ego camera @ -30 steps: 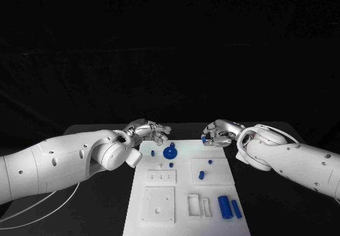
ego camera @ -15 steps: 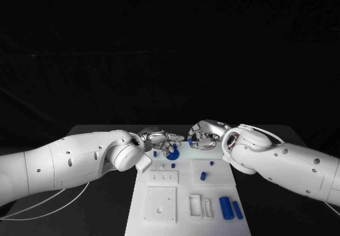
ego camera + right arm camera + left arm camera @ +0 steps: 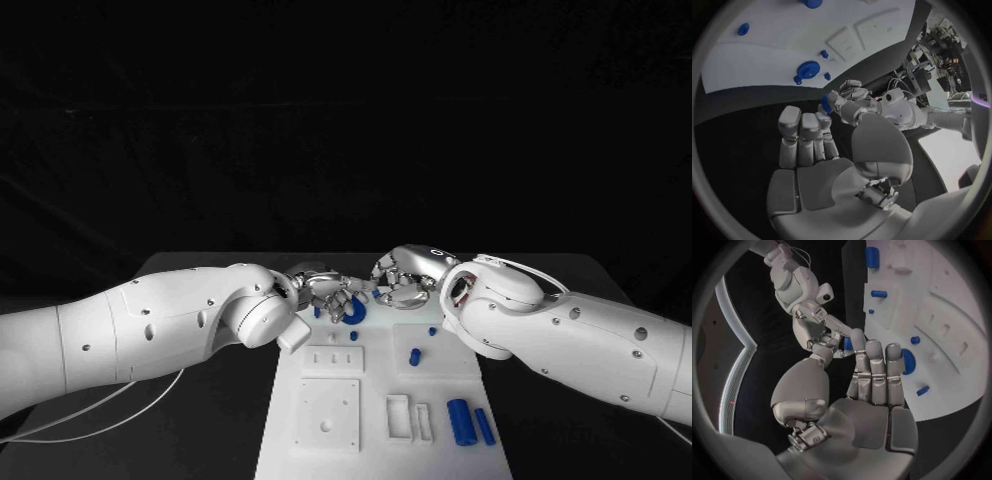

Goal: Assemble the parts on the task board

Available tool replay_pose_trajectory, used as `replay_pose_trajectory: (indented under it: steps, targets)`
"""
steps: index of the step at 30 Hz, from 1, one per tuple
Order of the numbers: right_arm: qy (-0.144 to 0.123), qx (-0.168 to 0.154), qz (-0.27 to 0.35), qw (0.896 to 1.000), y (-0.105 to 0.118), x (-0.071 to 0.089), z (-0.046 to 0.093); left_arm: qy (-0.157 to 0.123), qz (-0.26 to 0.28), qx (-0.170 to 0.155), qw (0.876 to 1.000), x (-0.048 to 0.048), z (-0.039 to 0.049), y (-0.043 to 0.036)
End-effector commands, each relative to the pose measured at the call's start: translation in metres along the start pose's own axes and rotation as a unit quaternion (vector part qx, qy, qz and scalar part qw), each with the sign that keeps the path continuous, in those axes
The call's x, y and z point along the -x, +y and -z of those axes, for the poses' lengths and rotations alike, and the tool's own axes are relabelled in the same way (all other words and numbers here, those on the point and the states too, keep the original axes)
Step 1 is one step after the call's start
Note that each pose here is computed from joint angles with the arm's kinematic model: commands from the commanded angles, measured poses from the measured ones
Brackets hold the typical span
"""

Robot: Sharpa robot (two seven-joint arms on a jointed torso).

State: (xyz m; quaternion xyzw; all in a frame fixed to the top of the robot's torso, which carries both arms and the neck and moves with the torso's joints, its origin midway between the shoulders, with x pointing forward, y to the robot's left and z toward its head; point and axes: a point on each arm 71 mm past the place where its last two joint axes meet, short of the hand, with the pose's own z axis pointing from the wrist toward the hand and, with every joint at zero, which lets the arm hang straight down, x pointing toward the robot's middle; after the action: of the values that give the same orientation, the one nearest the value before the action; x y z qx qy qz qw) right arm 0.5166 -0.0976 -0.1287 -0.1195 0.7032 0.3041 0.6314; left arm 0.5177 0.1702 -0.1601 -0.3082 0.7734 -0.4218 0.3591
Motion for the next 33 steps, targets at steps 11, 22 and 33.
replay_pose_trajectory:
  steps: [11,22,33]
  targets:
    - [0.005,0.007,0.008,1.000,0.0082,-0.0018,-0.0022,0.003,-0.008,0.004,1.000,-0.0040,0.0003,-0.0014]
    - [0.009,0.009,0.007,1.000,0.0108,-0.0031,-0.0029,0.001,0.003,0.000,1.000,-0.0035,0.0005,-0.0019]
    - [0.014,0.012,0.006,1.000,0.0135,-0.0048,-0.0045,0.003,0.006,-0.001,1.000,-0.0034,0.0009,-0.0020]
